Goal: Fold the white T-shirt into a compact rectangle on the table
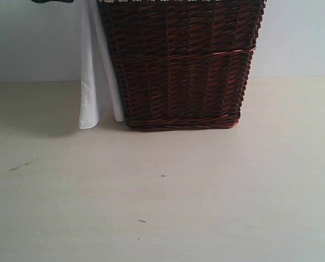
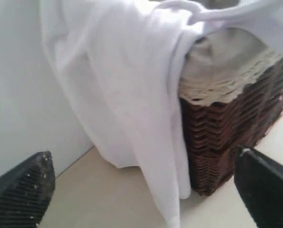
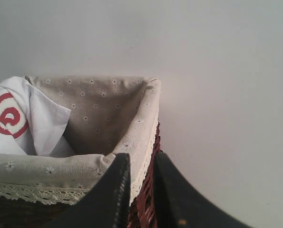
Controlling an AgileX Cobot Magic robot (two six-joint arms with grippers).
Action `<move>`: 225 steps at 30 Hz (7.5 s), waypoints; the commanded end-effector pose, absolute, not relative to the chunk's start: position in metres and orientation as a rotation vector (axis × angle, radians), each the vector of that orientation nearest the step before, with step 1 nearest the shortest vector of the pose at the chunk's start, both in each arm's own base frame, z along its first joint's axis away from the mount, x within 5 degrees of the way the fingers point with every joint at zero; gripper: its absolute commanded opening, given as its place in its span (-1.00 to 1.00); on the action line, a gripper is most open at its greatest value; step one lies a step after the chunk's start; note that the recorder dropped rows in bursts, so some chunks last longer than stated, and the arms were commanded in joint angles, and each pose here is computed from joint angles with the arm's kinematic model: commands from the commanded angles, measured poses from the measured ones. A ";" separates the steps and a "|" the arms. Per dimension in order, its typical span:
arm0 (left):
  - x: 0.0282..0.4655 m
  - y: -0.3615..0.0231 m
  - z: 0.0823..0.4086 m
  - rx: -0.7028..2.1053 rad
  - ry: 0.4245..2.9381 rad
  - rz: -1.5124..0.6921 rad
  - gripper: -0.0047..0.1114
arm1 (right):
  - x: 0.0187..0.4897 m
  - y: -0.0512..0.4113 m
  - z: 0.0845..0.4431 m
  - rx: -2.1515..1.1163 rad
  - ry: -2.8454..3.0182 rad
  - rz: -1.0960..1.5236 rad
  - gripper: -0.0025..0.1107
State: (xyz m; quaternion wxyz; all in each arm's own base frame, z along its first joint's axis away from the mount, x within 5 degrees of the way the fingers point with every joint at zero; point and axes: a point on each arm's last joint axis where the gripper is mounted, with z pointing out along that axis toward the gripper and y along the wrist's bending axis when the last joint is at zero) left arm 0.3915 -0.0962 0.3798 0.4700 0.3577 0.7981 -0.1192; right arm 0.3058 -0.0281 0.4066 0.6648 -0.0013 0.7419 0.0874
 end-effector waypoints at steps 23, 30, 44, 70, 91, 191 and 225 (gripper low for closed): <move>0.431 -0.121 0.317 0.932 2.011 -0.202 0.89 | 0.306 -0.024 0.408 -0.039 1.677 0.223 -0.61; 0.438 -0.123 0.297 0.874 2.094 -0.261 0.89 | 0.306 -0.024 0.408 -0.041 1.678 0.225 -0.61; 0.446 -0.125 0.276 0.882 2.134 -0.261 0.89 | 0.305 -0.023 0.408 -0.051 1.680 0.236 -0.61; 0.412 -0.107 0.375 0.823 1.863 -0.043 -0.92 | 0.305 -0.023 0.408 -0.052 1.680 0.237 -0.61; 0.302 -0.062 0.559 0.408 1.063 0.331 -0.92 | 0.305 -0.023 0.408 -0.051 1.680 0.236 -0.61; 0.215 -0.058 0.584 0.445 1.301 -0.025 -0.92 | 0.283 0.060 0.428 -0.513 1.580 0.459 -0.71; 0.170 -0.149 0.521 1.421 1.357 -0.678 -0.92 | 0.139 0.086 0.439 -0.614 1.243 0.190 0.07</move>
